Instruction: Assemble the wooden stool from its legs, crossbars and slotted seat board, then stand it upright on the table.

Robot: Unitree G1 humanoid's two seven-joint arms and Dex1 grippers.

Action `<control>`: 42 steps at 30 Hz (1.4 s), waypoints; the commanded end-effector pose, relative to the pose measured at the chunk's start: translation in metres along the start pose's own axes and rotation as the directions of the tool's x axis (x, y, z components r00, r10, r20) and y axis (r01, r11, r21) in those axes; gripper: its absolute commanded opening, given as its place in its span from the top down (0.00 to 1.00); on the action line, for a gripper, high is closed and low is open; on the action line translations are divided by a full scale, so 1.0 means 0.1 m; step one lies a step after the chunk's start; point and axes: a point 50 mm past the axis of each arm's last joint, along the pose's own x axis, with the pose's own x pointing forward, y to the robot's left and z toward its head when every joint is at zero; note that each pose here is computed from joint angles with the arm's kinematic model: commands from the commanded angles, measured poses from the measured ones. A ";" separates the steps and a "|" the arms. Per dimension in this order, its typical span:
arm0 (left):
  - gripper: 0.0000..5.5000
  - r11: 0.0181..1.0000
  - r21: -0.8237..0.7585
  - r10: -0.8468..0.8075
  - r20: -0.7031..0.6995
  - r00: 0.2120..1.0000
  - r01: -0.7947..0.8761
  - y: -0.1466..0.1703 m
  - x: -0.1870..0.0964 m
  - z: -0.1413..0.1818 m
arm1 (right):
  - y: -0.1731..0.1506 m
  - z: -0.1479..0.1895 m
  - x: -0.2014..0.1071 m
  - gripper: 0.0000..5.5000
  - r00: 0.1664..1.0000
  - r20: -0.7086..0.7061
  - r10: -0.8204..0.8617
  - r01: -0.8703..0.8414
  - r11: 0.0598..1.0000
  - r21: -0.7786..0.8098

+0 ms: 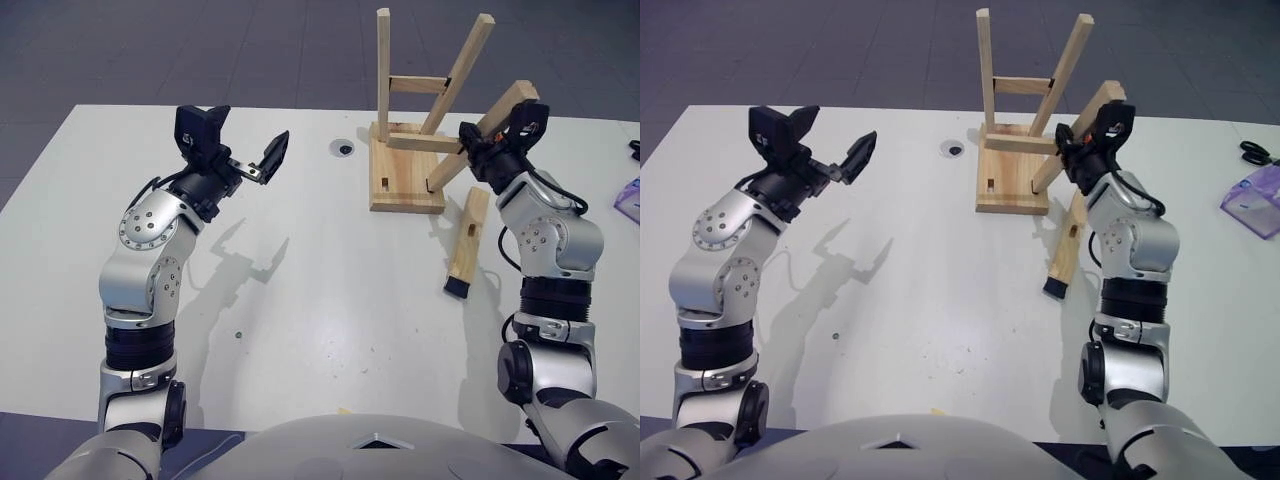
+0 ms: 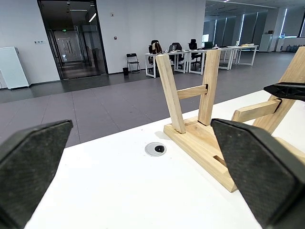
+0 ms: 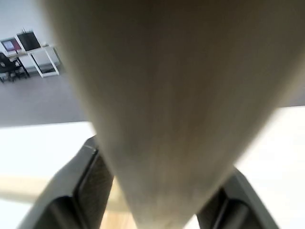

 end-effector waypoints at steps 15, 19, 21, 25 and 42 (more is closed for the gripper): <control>0.02 1.000 -0.003 -0.017 -0.005 1.000 0.017 -0.06 0.02 -0.02 | 0.20 1.38 -0.11 0.06 0.908 0.416 0.057 -0.030 0.997 -0.070; 0.02 1.000 -0.008 -0.013 -0.007 1.000 0.013 -0.06 0.03 -0.03 | 0.13 -0.09 0.06 0.02 0.999 -0.042 0.029 -0.029 0.999 0.022; 0.02 1.000 -0.011 -0.006 -0.008 1.000 0.006 -0.04 0.03 -0.03 | 0.11 -0.23 0.03 0.02 0.998 -0.067 0.021 -0.019 0.999 0.035; 0.02 1.000 -0.017 -0.006 -0.013 1.000 0.005 -0.05 0.02 -0.06 | 0.21 0.09 0.06 0.02 0.995 0.058 0.082 -0.086 0.994 0.070; 0.02 1.000 -0.028 -0.006 -0.009 1.000 0.005 -0.08 0.02 -0.08 | 0.35 1.68 -0.14 0.02 0.787 0.604 0.126 -0.202 0.977 0.060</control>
